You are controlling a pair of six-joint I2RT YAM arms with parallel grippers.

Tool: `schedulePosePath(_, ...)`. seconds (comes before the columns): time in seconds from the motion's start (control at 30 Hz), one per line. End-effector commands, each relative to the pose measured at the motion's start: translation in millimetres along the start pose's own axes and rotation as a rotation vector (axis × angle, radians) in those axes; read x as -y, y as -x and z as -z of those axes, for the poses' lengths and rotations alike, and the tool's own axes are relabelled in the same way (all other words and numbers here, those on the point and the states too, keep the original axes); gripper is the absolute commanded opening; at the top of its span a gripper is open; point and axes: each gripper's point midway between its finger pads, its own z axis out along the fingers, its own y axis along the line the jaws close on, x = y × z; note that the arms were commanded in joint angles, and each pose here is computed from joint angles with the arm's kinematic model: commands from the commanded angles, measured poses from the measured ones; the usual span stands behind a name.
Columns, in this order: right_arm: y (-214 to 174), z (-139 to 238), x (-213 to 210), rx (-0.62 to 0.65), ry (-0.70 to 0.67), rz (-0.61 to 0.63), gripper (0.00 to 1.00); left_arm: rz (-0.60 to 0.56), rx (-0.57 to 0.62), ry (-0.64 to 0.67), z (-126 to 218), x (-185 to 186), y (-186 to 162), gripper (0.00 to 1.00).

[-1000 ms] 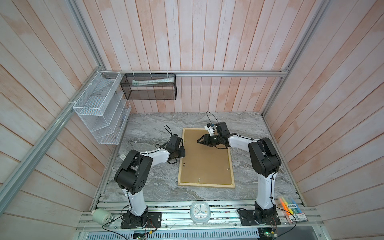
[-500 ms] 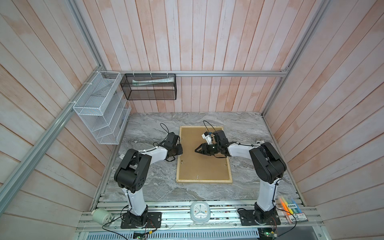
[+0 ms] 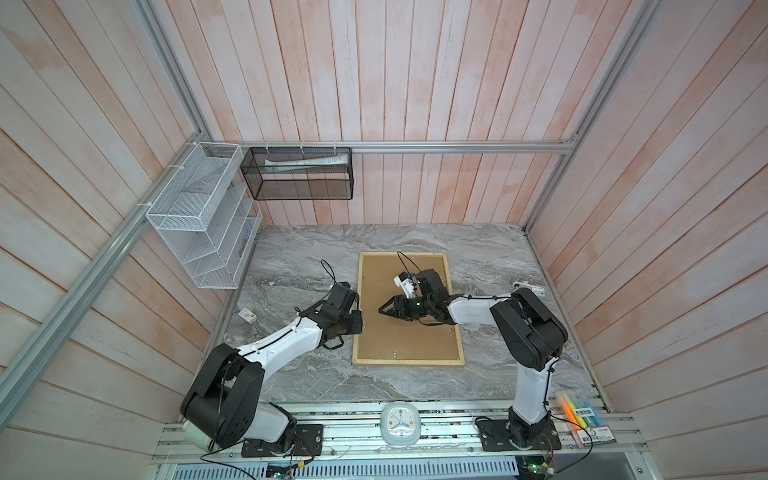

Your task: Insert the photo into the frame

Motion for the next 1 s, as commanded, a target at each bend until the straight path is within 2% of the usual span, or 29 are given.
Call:
schedulePosePath(0.0, -4.7, -9.5, -7.8, -0.010, 0.030, -0.002, 0.52, 0.025, -0.046, 0.041, 4.1, -12.0, -23.9, 0.34)
schedulePosePath(0.23, -19.5, -31.1, -20.1, -0.048, 0.055, -0.041, 0.46, 0.006, -0.056, -0.001, -0.4, -4.0, -32.1, 0.34)
schedulePosePath(0.67, -41.3, -52.4, -24.5, -0.105, 0.027, -0.086, 0.45, -0.013, -0.108, 0.003, -15.7, 0.3, -46.3, 0.33)
schedulePosePath(0.97, -44.4, -65.9, -10.8, -0.142, -0.014, -0.125, 0.43, -0.032, -0.117, -0.008, -17.4, 5.4, -48.7, 0.32)
